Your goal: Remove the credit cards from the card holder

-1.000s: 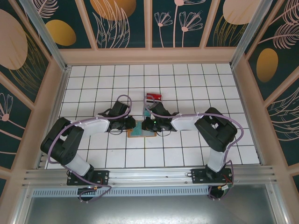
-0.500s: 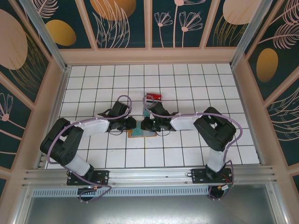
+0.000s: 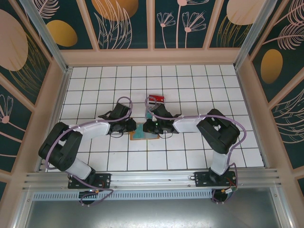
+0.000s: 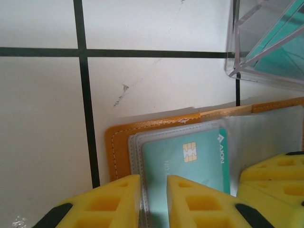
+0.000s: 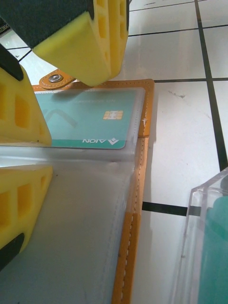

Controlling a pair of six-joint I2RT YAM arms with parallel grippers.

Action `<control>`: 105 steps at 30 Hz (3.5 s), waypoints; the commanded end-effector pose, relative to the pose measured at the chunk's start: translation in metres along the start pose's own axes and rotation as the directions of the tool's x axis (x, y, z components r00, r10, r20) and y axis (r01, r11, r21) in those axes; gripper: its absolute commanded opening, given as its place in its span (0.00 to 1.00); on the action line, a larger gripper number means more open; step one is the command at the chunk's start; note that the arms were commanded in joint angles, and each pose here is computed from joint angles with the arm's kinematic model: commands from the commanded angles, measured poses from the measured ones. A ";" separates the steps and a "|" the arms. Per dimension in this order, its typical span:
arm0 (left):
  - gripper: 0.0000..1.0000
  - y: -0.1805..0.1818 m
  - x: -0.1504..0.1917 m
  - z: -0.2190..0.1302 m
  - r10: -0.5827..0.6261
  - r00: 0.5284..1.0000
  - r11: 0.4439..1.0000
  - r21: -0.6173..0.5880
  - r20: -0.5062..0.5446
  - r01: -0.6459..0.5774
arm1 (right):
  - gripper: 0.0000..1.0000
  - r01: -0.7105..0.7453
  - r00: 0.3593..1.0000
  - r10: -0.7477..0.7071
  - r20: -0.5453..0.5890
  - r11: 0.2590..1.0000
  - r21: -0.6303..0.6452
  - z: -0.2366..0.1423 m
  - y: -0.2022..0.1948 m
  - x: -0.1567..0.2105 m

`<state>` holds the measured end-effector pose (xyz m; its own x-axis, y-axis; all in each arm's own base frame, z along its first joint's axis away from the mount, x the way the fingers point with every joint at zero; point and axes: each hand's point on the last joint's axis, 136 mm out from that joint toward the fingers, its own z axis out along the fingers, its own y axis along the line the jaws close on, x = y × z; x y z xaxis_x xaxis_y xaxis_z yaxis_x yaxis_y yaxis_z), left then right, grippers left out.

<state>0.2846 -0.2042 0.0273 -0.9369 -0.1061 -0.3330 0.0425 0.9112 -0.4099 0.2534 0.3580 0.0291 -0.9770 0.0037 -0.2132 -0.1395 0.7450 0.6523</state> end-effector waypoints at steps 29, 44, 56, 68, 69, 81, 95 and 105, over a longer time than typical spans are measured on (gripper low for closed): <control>0.22 0.001 0.012 0.011 -0.005 0.998 1.000 0.013 -0.055 0.005 | 0.00 0.007 1.000 -0.007 0.003 1.000 -0.023 0.004 0.008 -0.003; 0.20 0.005 0.014 0.013 -0.004 0.998 1.000 -0.004 -0.062 0.003 | 0.00 -0.024 0.999 0.024 0.028 1.000 -0.008 -0.011 -0.009 -0.004; 0.20 0.005 0.013 0.012 -0.003 0.998 1.000 -0.003 -0.061 0.003 | 0.02 -0.047 0.999 0.047 0.013 0.999 -0.026 0.000 -0.012 -0.004; 0.20 0.005 0.015 0.013 0.006 0.998 1.000 -0.004 -0.069 -0.006 | 0.00 -0.060 0.997 0.060 0.055 0.998 -0.001 -0.028 -0.038 -0.005; 0.20 0.005 0.015 0.013 0.004 0.998 1.000 -0.005 -0.069 -0.004 | 0.00 -0.058 0.997 0.058 0.059 0.998 -0.001 -0.030 -0.039 -0.006; 0.21 -0.007 0.002 0.002 0.017 0.999 1.000 0.023 -0.039 -0.016 | 0.00 0.066 0.990 -0.066 0.126 0.998 0.009 -0.077 -0.027 -0.028; 0.63 -0.031 -0.029 -0.035 -0.001 0.995 0.996 0.087 0.097 -0.007 | 0.00 0.661 0.694 -0.720 0.035 0.655 0.365 -0.135 0.000 -0.091; 0.67 -0.019 -0.028 -0.044 -0.024 0.991 0.999 0.045 0.135 0.018 | 0.00 0.858 0.414 -0.897 -0.156 0.327 0.396 -0.116 0.011 -0.109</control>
<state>0.3001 -0.2101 0.0850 -0.8811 -0.1665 -0.4427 0.0728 0.8771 -0.4748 0.3311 0.2903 0.1469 -0.3929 -0.6702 -0.6297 -0.7876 0.5987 -0.1457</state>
